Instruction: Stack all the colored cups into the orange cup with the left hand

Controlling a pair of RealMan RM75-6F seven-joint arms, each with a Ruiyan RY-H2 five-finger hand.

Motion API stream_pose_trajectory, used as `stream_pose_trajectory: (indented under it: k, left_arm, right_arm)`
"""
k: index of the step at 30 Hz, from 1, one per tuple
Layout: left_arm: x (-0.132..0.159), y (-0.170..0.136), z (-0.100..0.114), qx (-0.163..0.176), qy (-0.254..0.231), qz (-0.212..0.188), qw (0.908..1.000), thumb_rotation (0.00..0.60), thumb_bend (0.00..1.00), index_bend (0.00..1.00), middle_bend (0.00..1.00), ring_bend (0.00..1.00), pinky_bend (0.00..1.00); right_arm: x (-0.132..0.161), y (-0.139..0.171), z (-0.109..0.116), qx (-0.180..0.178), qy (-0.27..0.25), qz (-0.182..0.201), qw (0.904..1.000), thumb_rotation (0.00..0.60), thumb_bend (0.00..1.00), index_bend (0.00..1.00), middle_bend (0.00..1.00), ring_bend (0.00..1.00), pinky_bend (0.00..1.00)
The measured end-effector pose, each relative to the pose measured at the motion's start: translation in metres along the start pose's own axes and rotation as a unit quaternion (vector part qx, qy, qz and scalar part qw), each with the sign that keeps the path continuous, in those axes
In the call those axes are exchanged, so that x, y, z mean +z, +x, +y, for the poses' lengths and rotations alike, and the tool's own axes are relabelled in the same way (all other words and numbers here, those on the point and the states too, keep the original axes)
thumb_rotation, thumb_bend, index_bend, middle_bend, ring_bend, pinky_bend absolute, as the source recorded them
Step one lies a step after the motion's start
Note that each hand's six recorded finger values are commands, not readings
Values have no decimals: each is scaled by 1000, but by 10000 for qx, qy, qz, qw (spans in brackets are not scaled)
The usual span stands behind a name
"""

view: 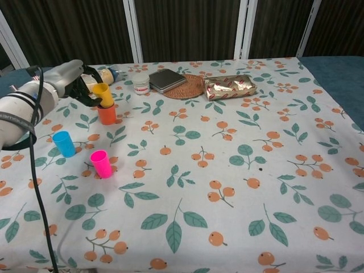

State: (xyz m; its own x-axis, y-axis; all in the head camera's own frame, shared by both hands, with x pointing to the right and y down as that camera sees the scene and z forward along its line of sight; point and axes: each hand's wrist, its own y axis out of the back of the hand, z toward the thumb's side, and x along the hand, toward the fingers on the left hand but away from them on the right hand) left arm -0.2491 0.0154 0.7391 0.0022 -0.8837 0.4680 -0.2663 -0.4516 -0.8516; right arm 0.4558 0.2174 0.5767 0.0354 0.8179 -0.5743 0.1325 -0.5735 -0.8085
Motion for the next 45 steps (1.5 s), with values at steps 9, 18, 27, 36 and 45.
stream_pose_trajectory:
  k: [9,18,27,36,45]
  left_arm:
    - [-6,3,-7,-115,95,65,9999,600,378,334,1000,1000,1000]
    - [0,-7,-3,-253,42,-104,9996,600,371,0,1000,1000,1000]
    - [5,-59,13,-515,-56,-637,9966,600,364,91,1000,1000,1000]
    - [-55,-112,0,-920,290,-385,9946,600,358,163,1000,1000,1000]
    - [-80,-105,-14,-877,238,-136,9958,600,360,314,1000,1000,1000]
  right_arm:
    - [0,0,0,-10,-9,-3,10000,600,189,0,0,0,0]
    - [1,0,-1,14,0,17,10000,600,189,0,0,0,0]
    - [5,3,-3,56,14,98,9999,600,189,0,0,0,0]
    - [9,6,-5,79,15,174,9998,600,189,0,0,0,0]
    - [8,6,-4,57,9,151,9999,600,189,0,0,0,0]
